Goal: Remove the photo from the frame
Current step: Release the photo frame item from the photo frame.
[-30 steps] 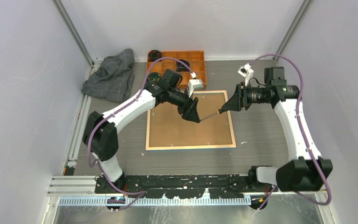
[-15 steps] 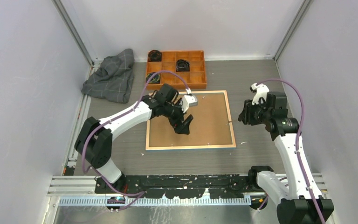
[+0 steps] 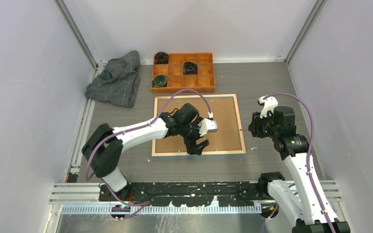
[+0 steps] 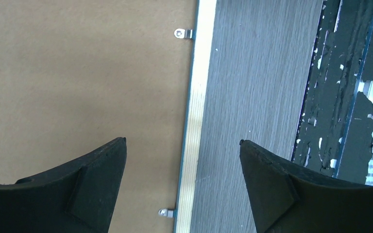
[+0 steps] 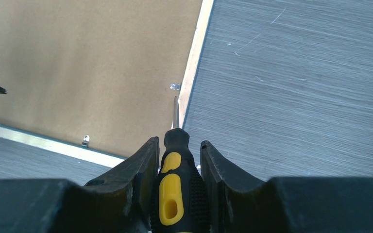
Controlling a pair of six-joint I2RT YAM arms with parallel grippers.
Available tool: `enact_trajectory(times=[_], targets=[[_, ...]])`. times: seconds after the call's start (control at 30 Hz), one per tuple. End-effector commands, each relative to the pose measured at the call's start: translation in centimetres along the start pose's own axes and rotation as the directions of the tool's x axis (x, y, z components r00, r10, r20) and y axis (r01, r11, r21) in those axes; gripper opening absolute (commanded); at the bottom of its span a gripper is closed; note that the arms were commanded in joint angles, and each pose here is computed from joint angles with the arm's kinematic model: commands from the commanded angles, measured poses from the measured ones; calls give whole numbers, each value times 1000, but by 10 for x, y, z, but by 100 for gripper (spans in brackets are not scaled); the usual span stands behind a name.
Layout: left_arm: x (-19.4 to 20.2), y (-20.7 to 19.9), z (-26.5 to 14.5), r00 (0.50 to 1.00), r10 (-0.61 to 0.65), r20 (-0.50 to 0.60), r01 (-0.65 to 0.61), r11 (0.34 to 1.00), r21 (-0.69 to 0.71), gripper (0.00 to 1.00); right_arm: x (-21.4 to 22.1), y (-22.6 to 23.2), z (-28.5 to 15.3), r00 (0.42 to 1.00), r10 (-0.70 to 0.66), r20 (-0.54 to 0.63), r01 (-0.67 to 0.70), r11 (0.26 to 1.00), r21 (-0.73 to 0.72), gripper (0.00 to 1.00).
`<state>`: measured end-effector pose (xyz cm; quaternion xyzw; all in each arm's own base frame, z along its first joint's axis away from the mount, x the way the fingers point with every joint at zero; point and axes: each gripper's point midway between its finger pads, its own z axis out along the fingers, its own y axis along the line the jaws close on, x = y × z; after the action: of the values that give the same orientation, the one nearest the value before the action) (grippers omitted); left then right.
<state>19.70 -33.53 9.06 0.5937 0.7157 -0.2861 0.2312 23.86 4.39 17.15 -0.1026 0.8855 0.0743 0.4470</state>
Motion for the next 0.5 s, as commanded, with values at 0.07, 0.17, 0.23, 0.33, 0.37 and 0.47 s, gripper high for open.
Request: enact_trajectory(times=[0.07,0.17,0.23,0.33,0.37,0.47], targets=[[-16,-6,21,998,55,4,-55,998,1,88,-9,15,4,998,-48,40,51,997,-62,1],[-13,-9,30,997,75,-24,-75,997,-28,88,-3,13,13,997,-71,19,71,997,-28,1],[-10,-8,34,996,78,-41,-80,995,-51,89,-2,12,18,997,-82,6,82,997,-9,1],[-8,-4,41,996,75,-56,-80,993,-90,89,1,12,25,995,-99,-16,99,995,13,1],[-7,-3,43,995,74,-63,-80,993,-91,88,2,10,26,995,-102,-22,103,994,24,1],[-5,-4,49,994,76,-80,-83,992,-97,87,2,0,29,994,-102,-34,104,991,87,1]])
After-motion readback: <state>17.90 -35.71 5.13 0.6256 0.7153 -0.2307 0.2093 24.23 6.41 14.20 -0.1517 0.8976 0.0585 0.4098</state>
